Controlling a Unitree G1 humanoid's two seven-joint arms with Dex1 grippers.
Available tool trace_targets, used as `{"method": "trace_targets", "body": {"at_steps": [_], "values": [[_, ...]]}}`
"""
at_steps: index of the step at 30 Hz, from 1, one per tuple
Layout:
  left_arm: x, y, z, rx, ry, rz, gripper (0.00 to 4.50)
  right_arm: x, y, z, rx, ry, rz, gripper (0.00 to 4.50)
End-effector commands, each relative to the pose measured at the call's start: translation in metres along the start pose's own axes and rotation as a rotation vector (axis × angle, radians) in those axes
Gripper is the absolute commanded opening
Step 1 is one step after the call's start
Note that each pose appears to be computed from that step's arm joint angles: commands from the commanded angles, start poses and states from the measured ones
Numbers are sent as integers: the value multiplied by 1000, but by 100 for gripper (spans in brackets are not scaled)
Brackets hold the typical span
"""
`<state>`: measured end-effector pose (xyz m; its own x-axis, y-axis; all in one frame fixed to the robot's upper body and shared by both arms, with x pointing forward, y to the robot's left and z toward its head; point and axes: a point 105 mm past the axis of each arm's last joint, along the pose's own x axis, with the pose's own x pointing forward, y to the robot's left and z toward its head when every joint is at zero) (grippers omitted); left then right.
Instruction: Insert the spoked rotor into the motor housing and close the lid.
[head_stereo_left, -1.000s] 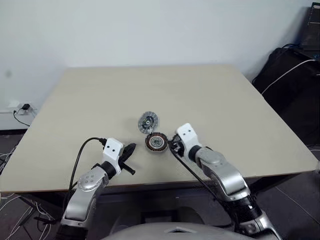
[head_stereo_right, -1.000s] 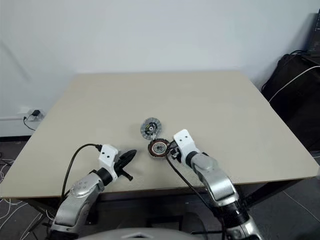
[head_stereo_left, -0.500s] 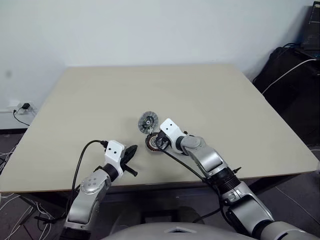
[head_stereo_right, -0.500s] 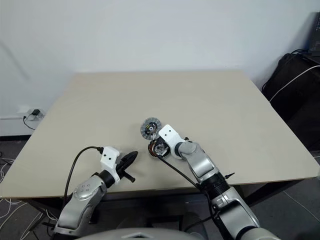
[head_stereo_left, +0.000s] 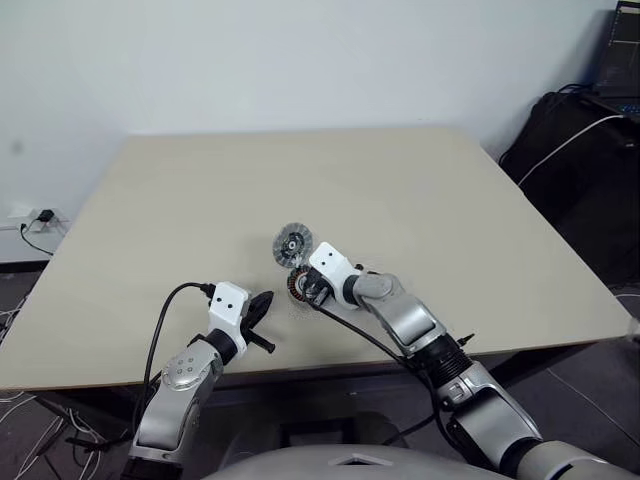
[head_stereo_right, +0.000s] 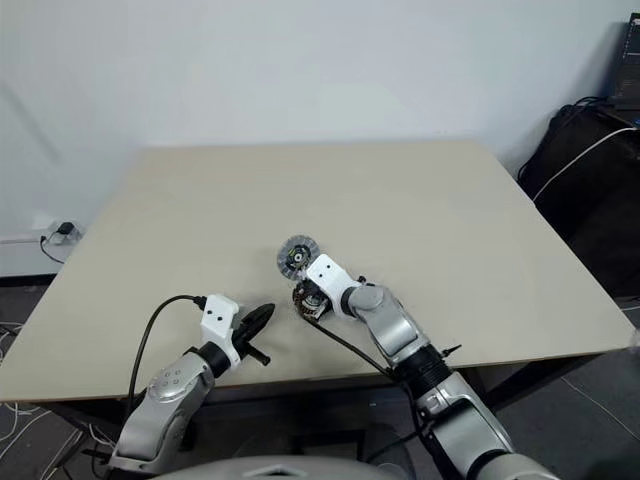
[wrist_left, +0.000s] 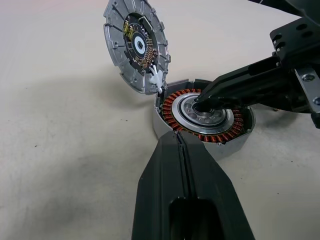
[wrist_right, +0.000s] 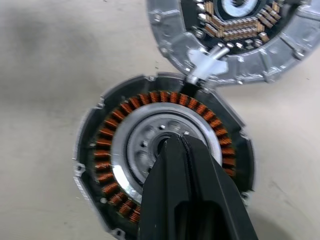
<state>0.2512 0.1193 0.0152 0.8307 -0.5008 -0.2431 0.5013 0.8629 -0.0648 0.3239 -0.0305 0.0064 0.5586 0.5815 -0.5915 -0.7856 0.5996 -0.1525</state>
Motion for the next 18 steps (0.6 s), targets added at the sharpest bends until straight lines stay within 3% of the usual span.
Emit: {"method": "trace_targets", "body": {"at_steps": [1, 18], "values": [[4, -1, 6, 3, -19, -9, 0, -4, -8, 16, -19, -63, -32, 2], [6, 0, 6, 9, -13, -20, 0, -4, -2, 8, -21, -37, 6, 2]]}}
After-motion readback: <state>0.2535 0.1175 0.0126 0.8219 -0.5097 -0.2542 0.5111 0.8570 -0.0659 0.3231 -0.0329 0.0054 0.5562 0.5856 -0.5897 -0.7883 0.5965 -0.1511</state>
